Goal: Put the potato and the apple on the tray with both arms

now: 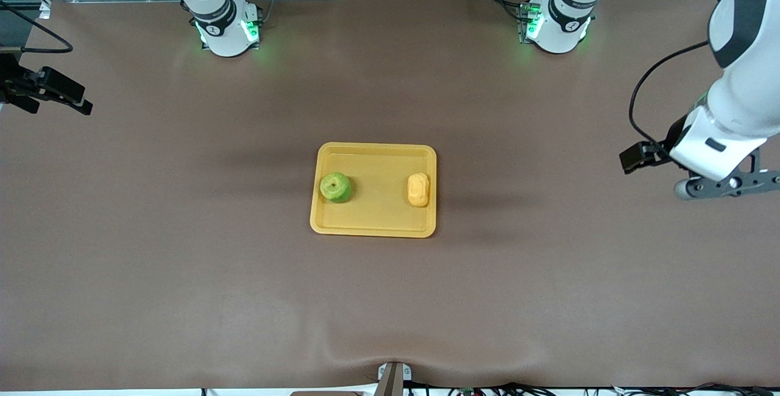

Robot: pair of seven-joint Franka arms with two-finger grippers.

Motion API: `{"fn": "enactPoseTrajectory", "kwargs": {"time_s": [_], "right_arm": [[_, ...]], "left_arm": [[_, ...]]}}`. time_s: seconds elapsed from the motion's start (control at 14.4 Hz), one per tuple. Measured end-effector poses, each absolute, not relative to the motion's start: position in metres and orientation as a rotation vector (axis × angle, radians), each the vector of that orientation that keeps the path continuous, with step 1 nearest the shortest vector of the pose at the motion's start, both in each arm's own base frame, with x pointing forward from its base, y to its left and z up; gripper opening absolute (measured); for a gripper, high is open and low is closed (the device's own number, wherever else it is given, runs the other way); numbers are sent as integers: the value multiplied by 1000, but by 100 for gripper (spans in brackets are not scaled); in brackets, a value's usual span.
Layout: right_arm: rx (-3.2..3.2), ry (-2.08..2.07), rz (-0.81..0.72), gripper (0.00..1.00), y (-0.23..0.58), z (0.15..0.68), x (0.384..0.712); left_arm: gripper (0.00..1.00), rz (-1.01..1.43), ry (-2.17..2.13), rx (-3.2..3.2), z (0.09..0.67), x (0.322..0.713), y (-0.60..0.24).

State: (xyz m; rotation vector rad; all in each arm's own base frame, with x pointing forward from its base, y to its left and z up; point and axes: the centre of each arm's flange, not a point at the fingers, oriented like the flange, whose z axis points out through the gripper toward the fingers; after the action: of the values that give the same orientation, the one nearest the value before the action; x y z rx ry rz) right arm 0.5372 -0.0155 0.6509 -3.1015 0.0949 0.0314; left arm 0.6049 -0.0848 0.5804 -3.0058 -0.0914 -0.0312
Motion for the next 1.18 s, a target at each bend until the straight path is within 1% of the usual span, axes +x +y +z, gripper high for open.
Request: {"fn": "enactPoseTrajectory", "kwargs": {"time_s": [0.35,0.62,0.9,1.18], "right_arm": [[-3102,90,23,100,-14,653,537],[-3102,90,22,100,-14,654,537],[-3102,93,24,100,-15,654,537],[-3102,92,69,100,-15,652,534]], "left_arm": [[100,-62,18,-2983,631,575,-61],[100,-2,-18,-3026,664,538,-47],[100,36,-28,-3040,673,516,-45],[100,45,-24,-3078,676,508,-50]]}}
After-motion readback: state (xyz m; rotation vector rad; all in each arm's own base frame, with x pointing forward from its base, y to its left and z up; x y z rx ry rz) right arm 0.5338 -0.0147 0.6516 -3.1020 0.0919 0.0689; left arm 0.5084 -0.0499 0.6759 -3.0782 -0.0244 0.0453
